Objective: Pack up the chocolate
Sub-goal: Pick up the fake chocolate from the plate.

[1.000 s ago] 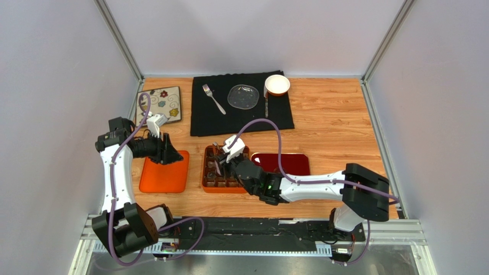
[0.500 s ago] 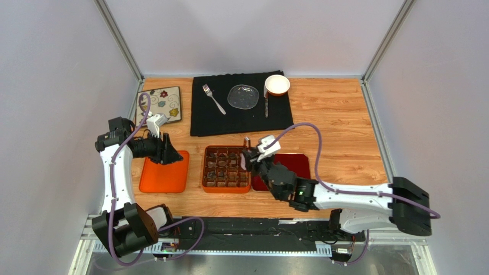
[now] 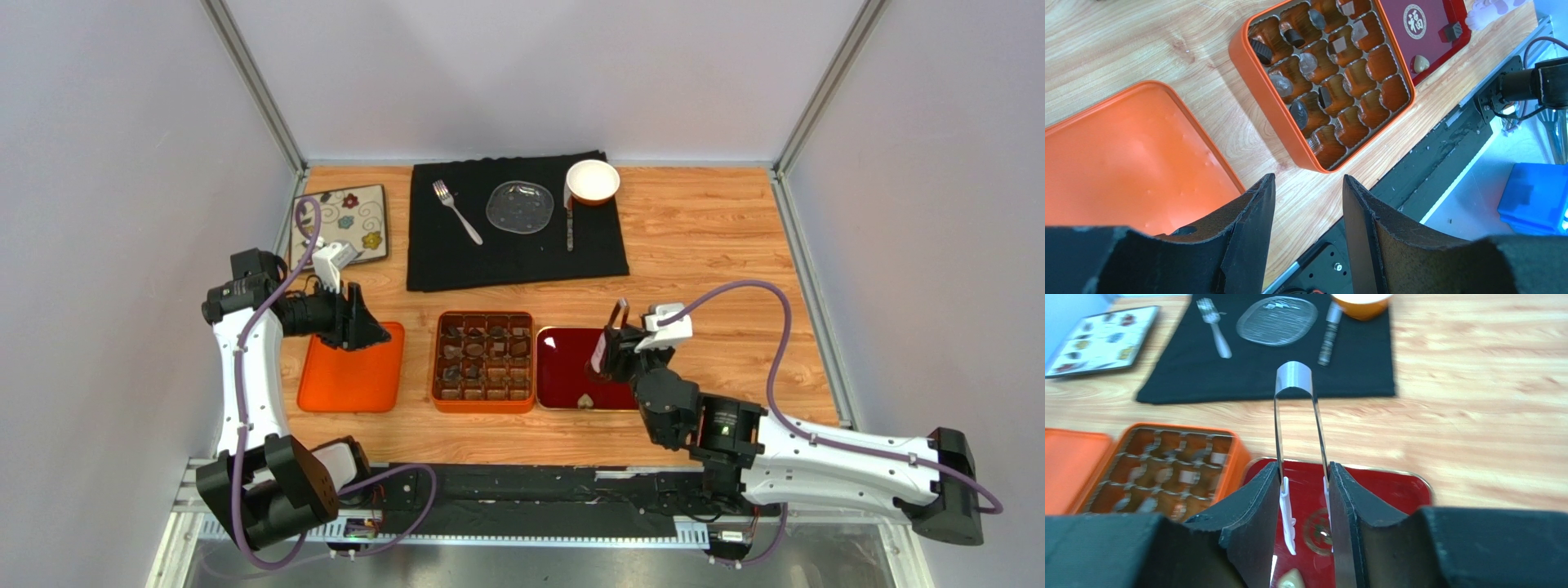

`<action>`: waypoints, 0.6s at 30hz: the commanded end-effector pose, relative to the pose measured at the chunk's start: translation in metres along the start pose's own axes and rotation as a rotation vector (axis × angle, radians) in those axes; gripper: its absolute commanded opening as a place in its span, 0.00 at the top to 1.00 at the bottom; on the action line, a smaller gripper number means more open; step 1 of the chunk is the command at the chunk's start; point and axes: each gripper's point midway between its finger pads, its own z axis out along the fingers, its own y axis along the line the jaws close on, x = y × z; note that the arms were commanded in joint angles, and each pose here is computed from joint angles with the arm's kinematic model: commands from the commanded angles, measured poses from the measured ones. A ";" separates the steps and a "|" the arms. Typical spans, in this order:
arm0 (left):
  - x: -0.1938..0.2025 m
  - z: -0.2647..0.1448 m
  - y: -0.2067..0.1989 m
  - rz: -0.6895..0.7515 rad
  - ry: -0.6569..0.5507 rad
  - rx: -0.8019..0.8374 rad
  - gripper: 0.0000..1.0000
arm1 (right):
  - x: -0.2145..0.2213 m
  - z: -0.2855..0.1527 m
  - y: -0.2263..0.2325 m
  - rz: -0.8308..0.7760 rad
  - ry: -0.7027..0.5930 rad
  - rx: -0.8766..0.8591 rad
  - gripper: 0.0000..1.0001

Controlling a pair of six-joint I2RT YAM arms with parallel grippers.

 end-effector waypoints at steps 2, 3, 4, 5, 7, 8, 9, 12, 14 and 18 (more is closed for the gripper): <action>-0.013 -0.005 -0.002 0.045 -0.040 0.003 0.47 | 0.007 -0.009 -0.044 0.017 0.008 0.177 0.64; -0.013 -0.005 -0.001 0.042 -0.038 0.002 0.47 | 0.007 -0.010 -0.048 0.017 0.005 0.195 0.64; -0.013 -0.005 -0.002 0.044 -0.037 0.001 0.47 | 0.010 -0.011 -0.052 0.015 0.015 0.217 0.63; -0.013 -0.005 -0.001 0.042 -0.037 0.001 0.47 | 0.011 -0.012 -0.055 0.014 0.017 0.234 0.63; -0.012 -0.005 -0.001 0.042 -0.035 0.003 0.47 | 0.012 -0.014 -0.064 0.022 0.019 0.291 0.63; -0.012 -0.005 -0.001 0.045 -0.035 0.003 0.47 | 0.011 -0.015 -0.067 0.034 0.015 0.310 0.64; -0.011 -0.004 0.000 0.046 -0.035 0.002 0.47 | 0.012 -0.016 -0.071 0.036 0.016 0.327 0.64; -0.010 -0.004 0.000 0.044 -0.032 0.003 0.47 | 0.014 -0.019 -0.079 0.024 0.015 0.365 0.61; -0.010 -0.003 0.001 0.045 -0.030 0.004 0.47 | 0.017 -0.019 -0.079 0.041 0.013 0.365 0.61; -0.011 -0.003 0.002 0.044 -0.029 0.005 0.47 | 0.021 -0.019 -0.082 0.079 0.003 0.358 0.61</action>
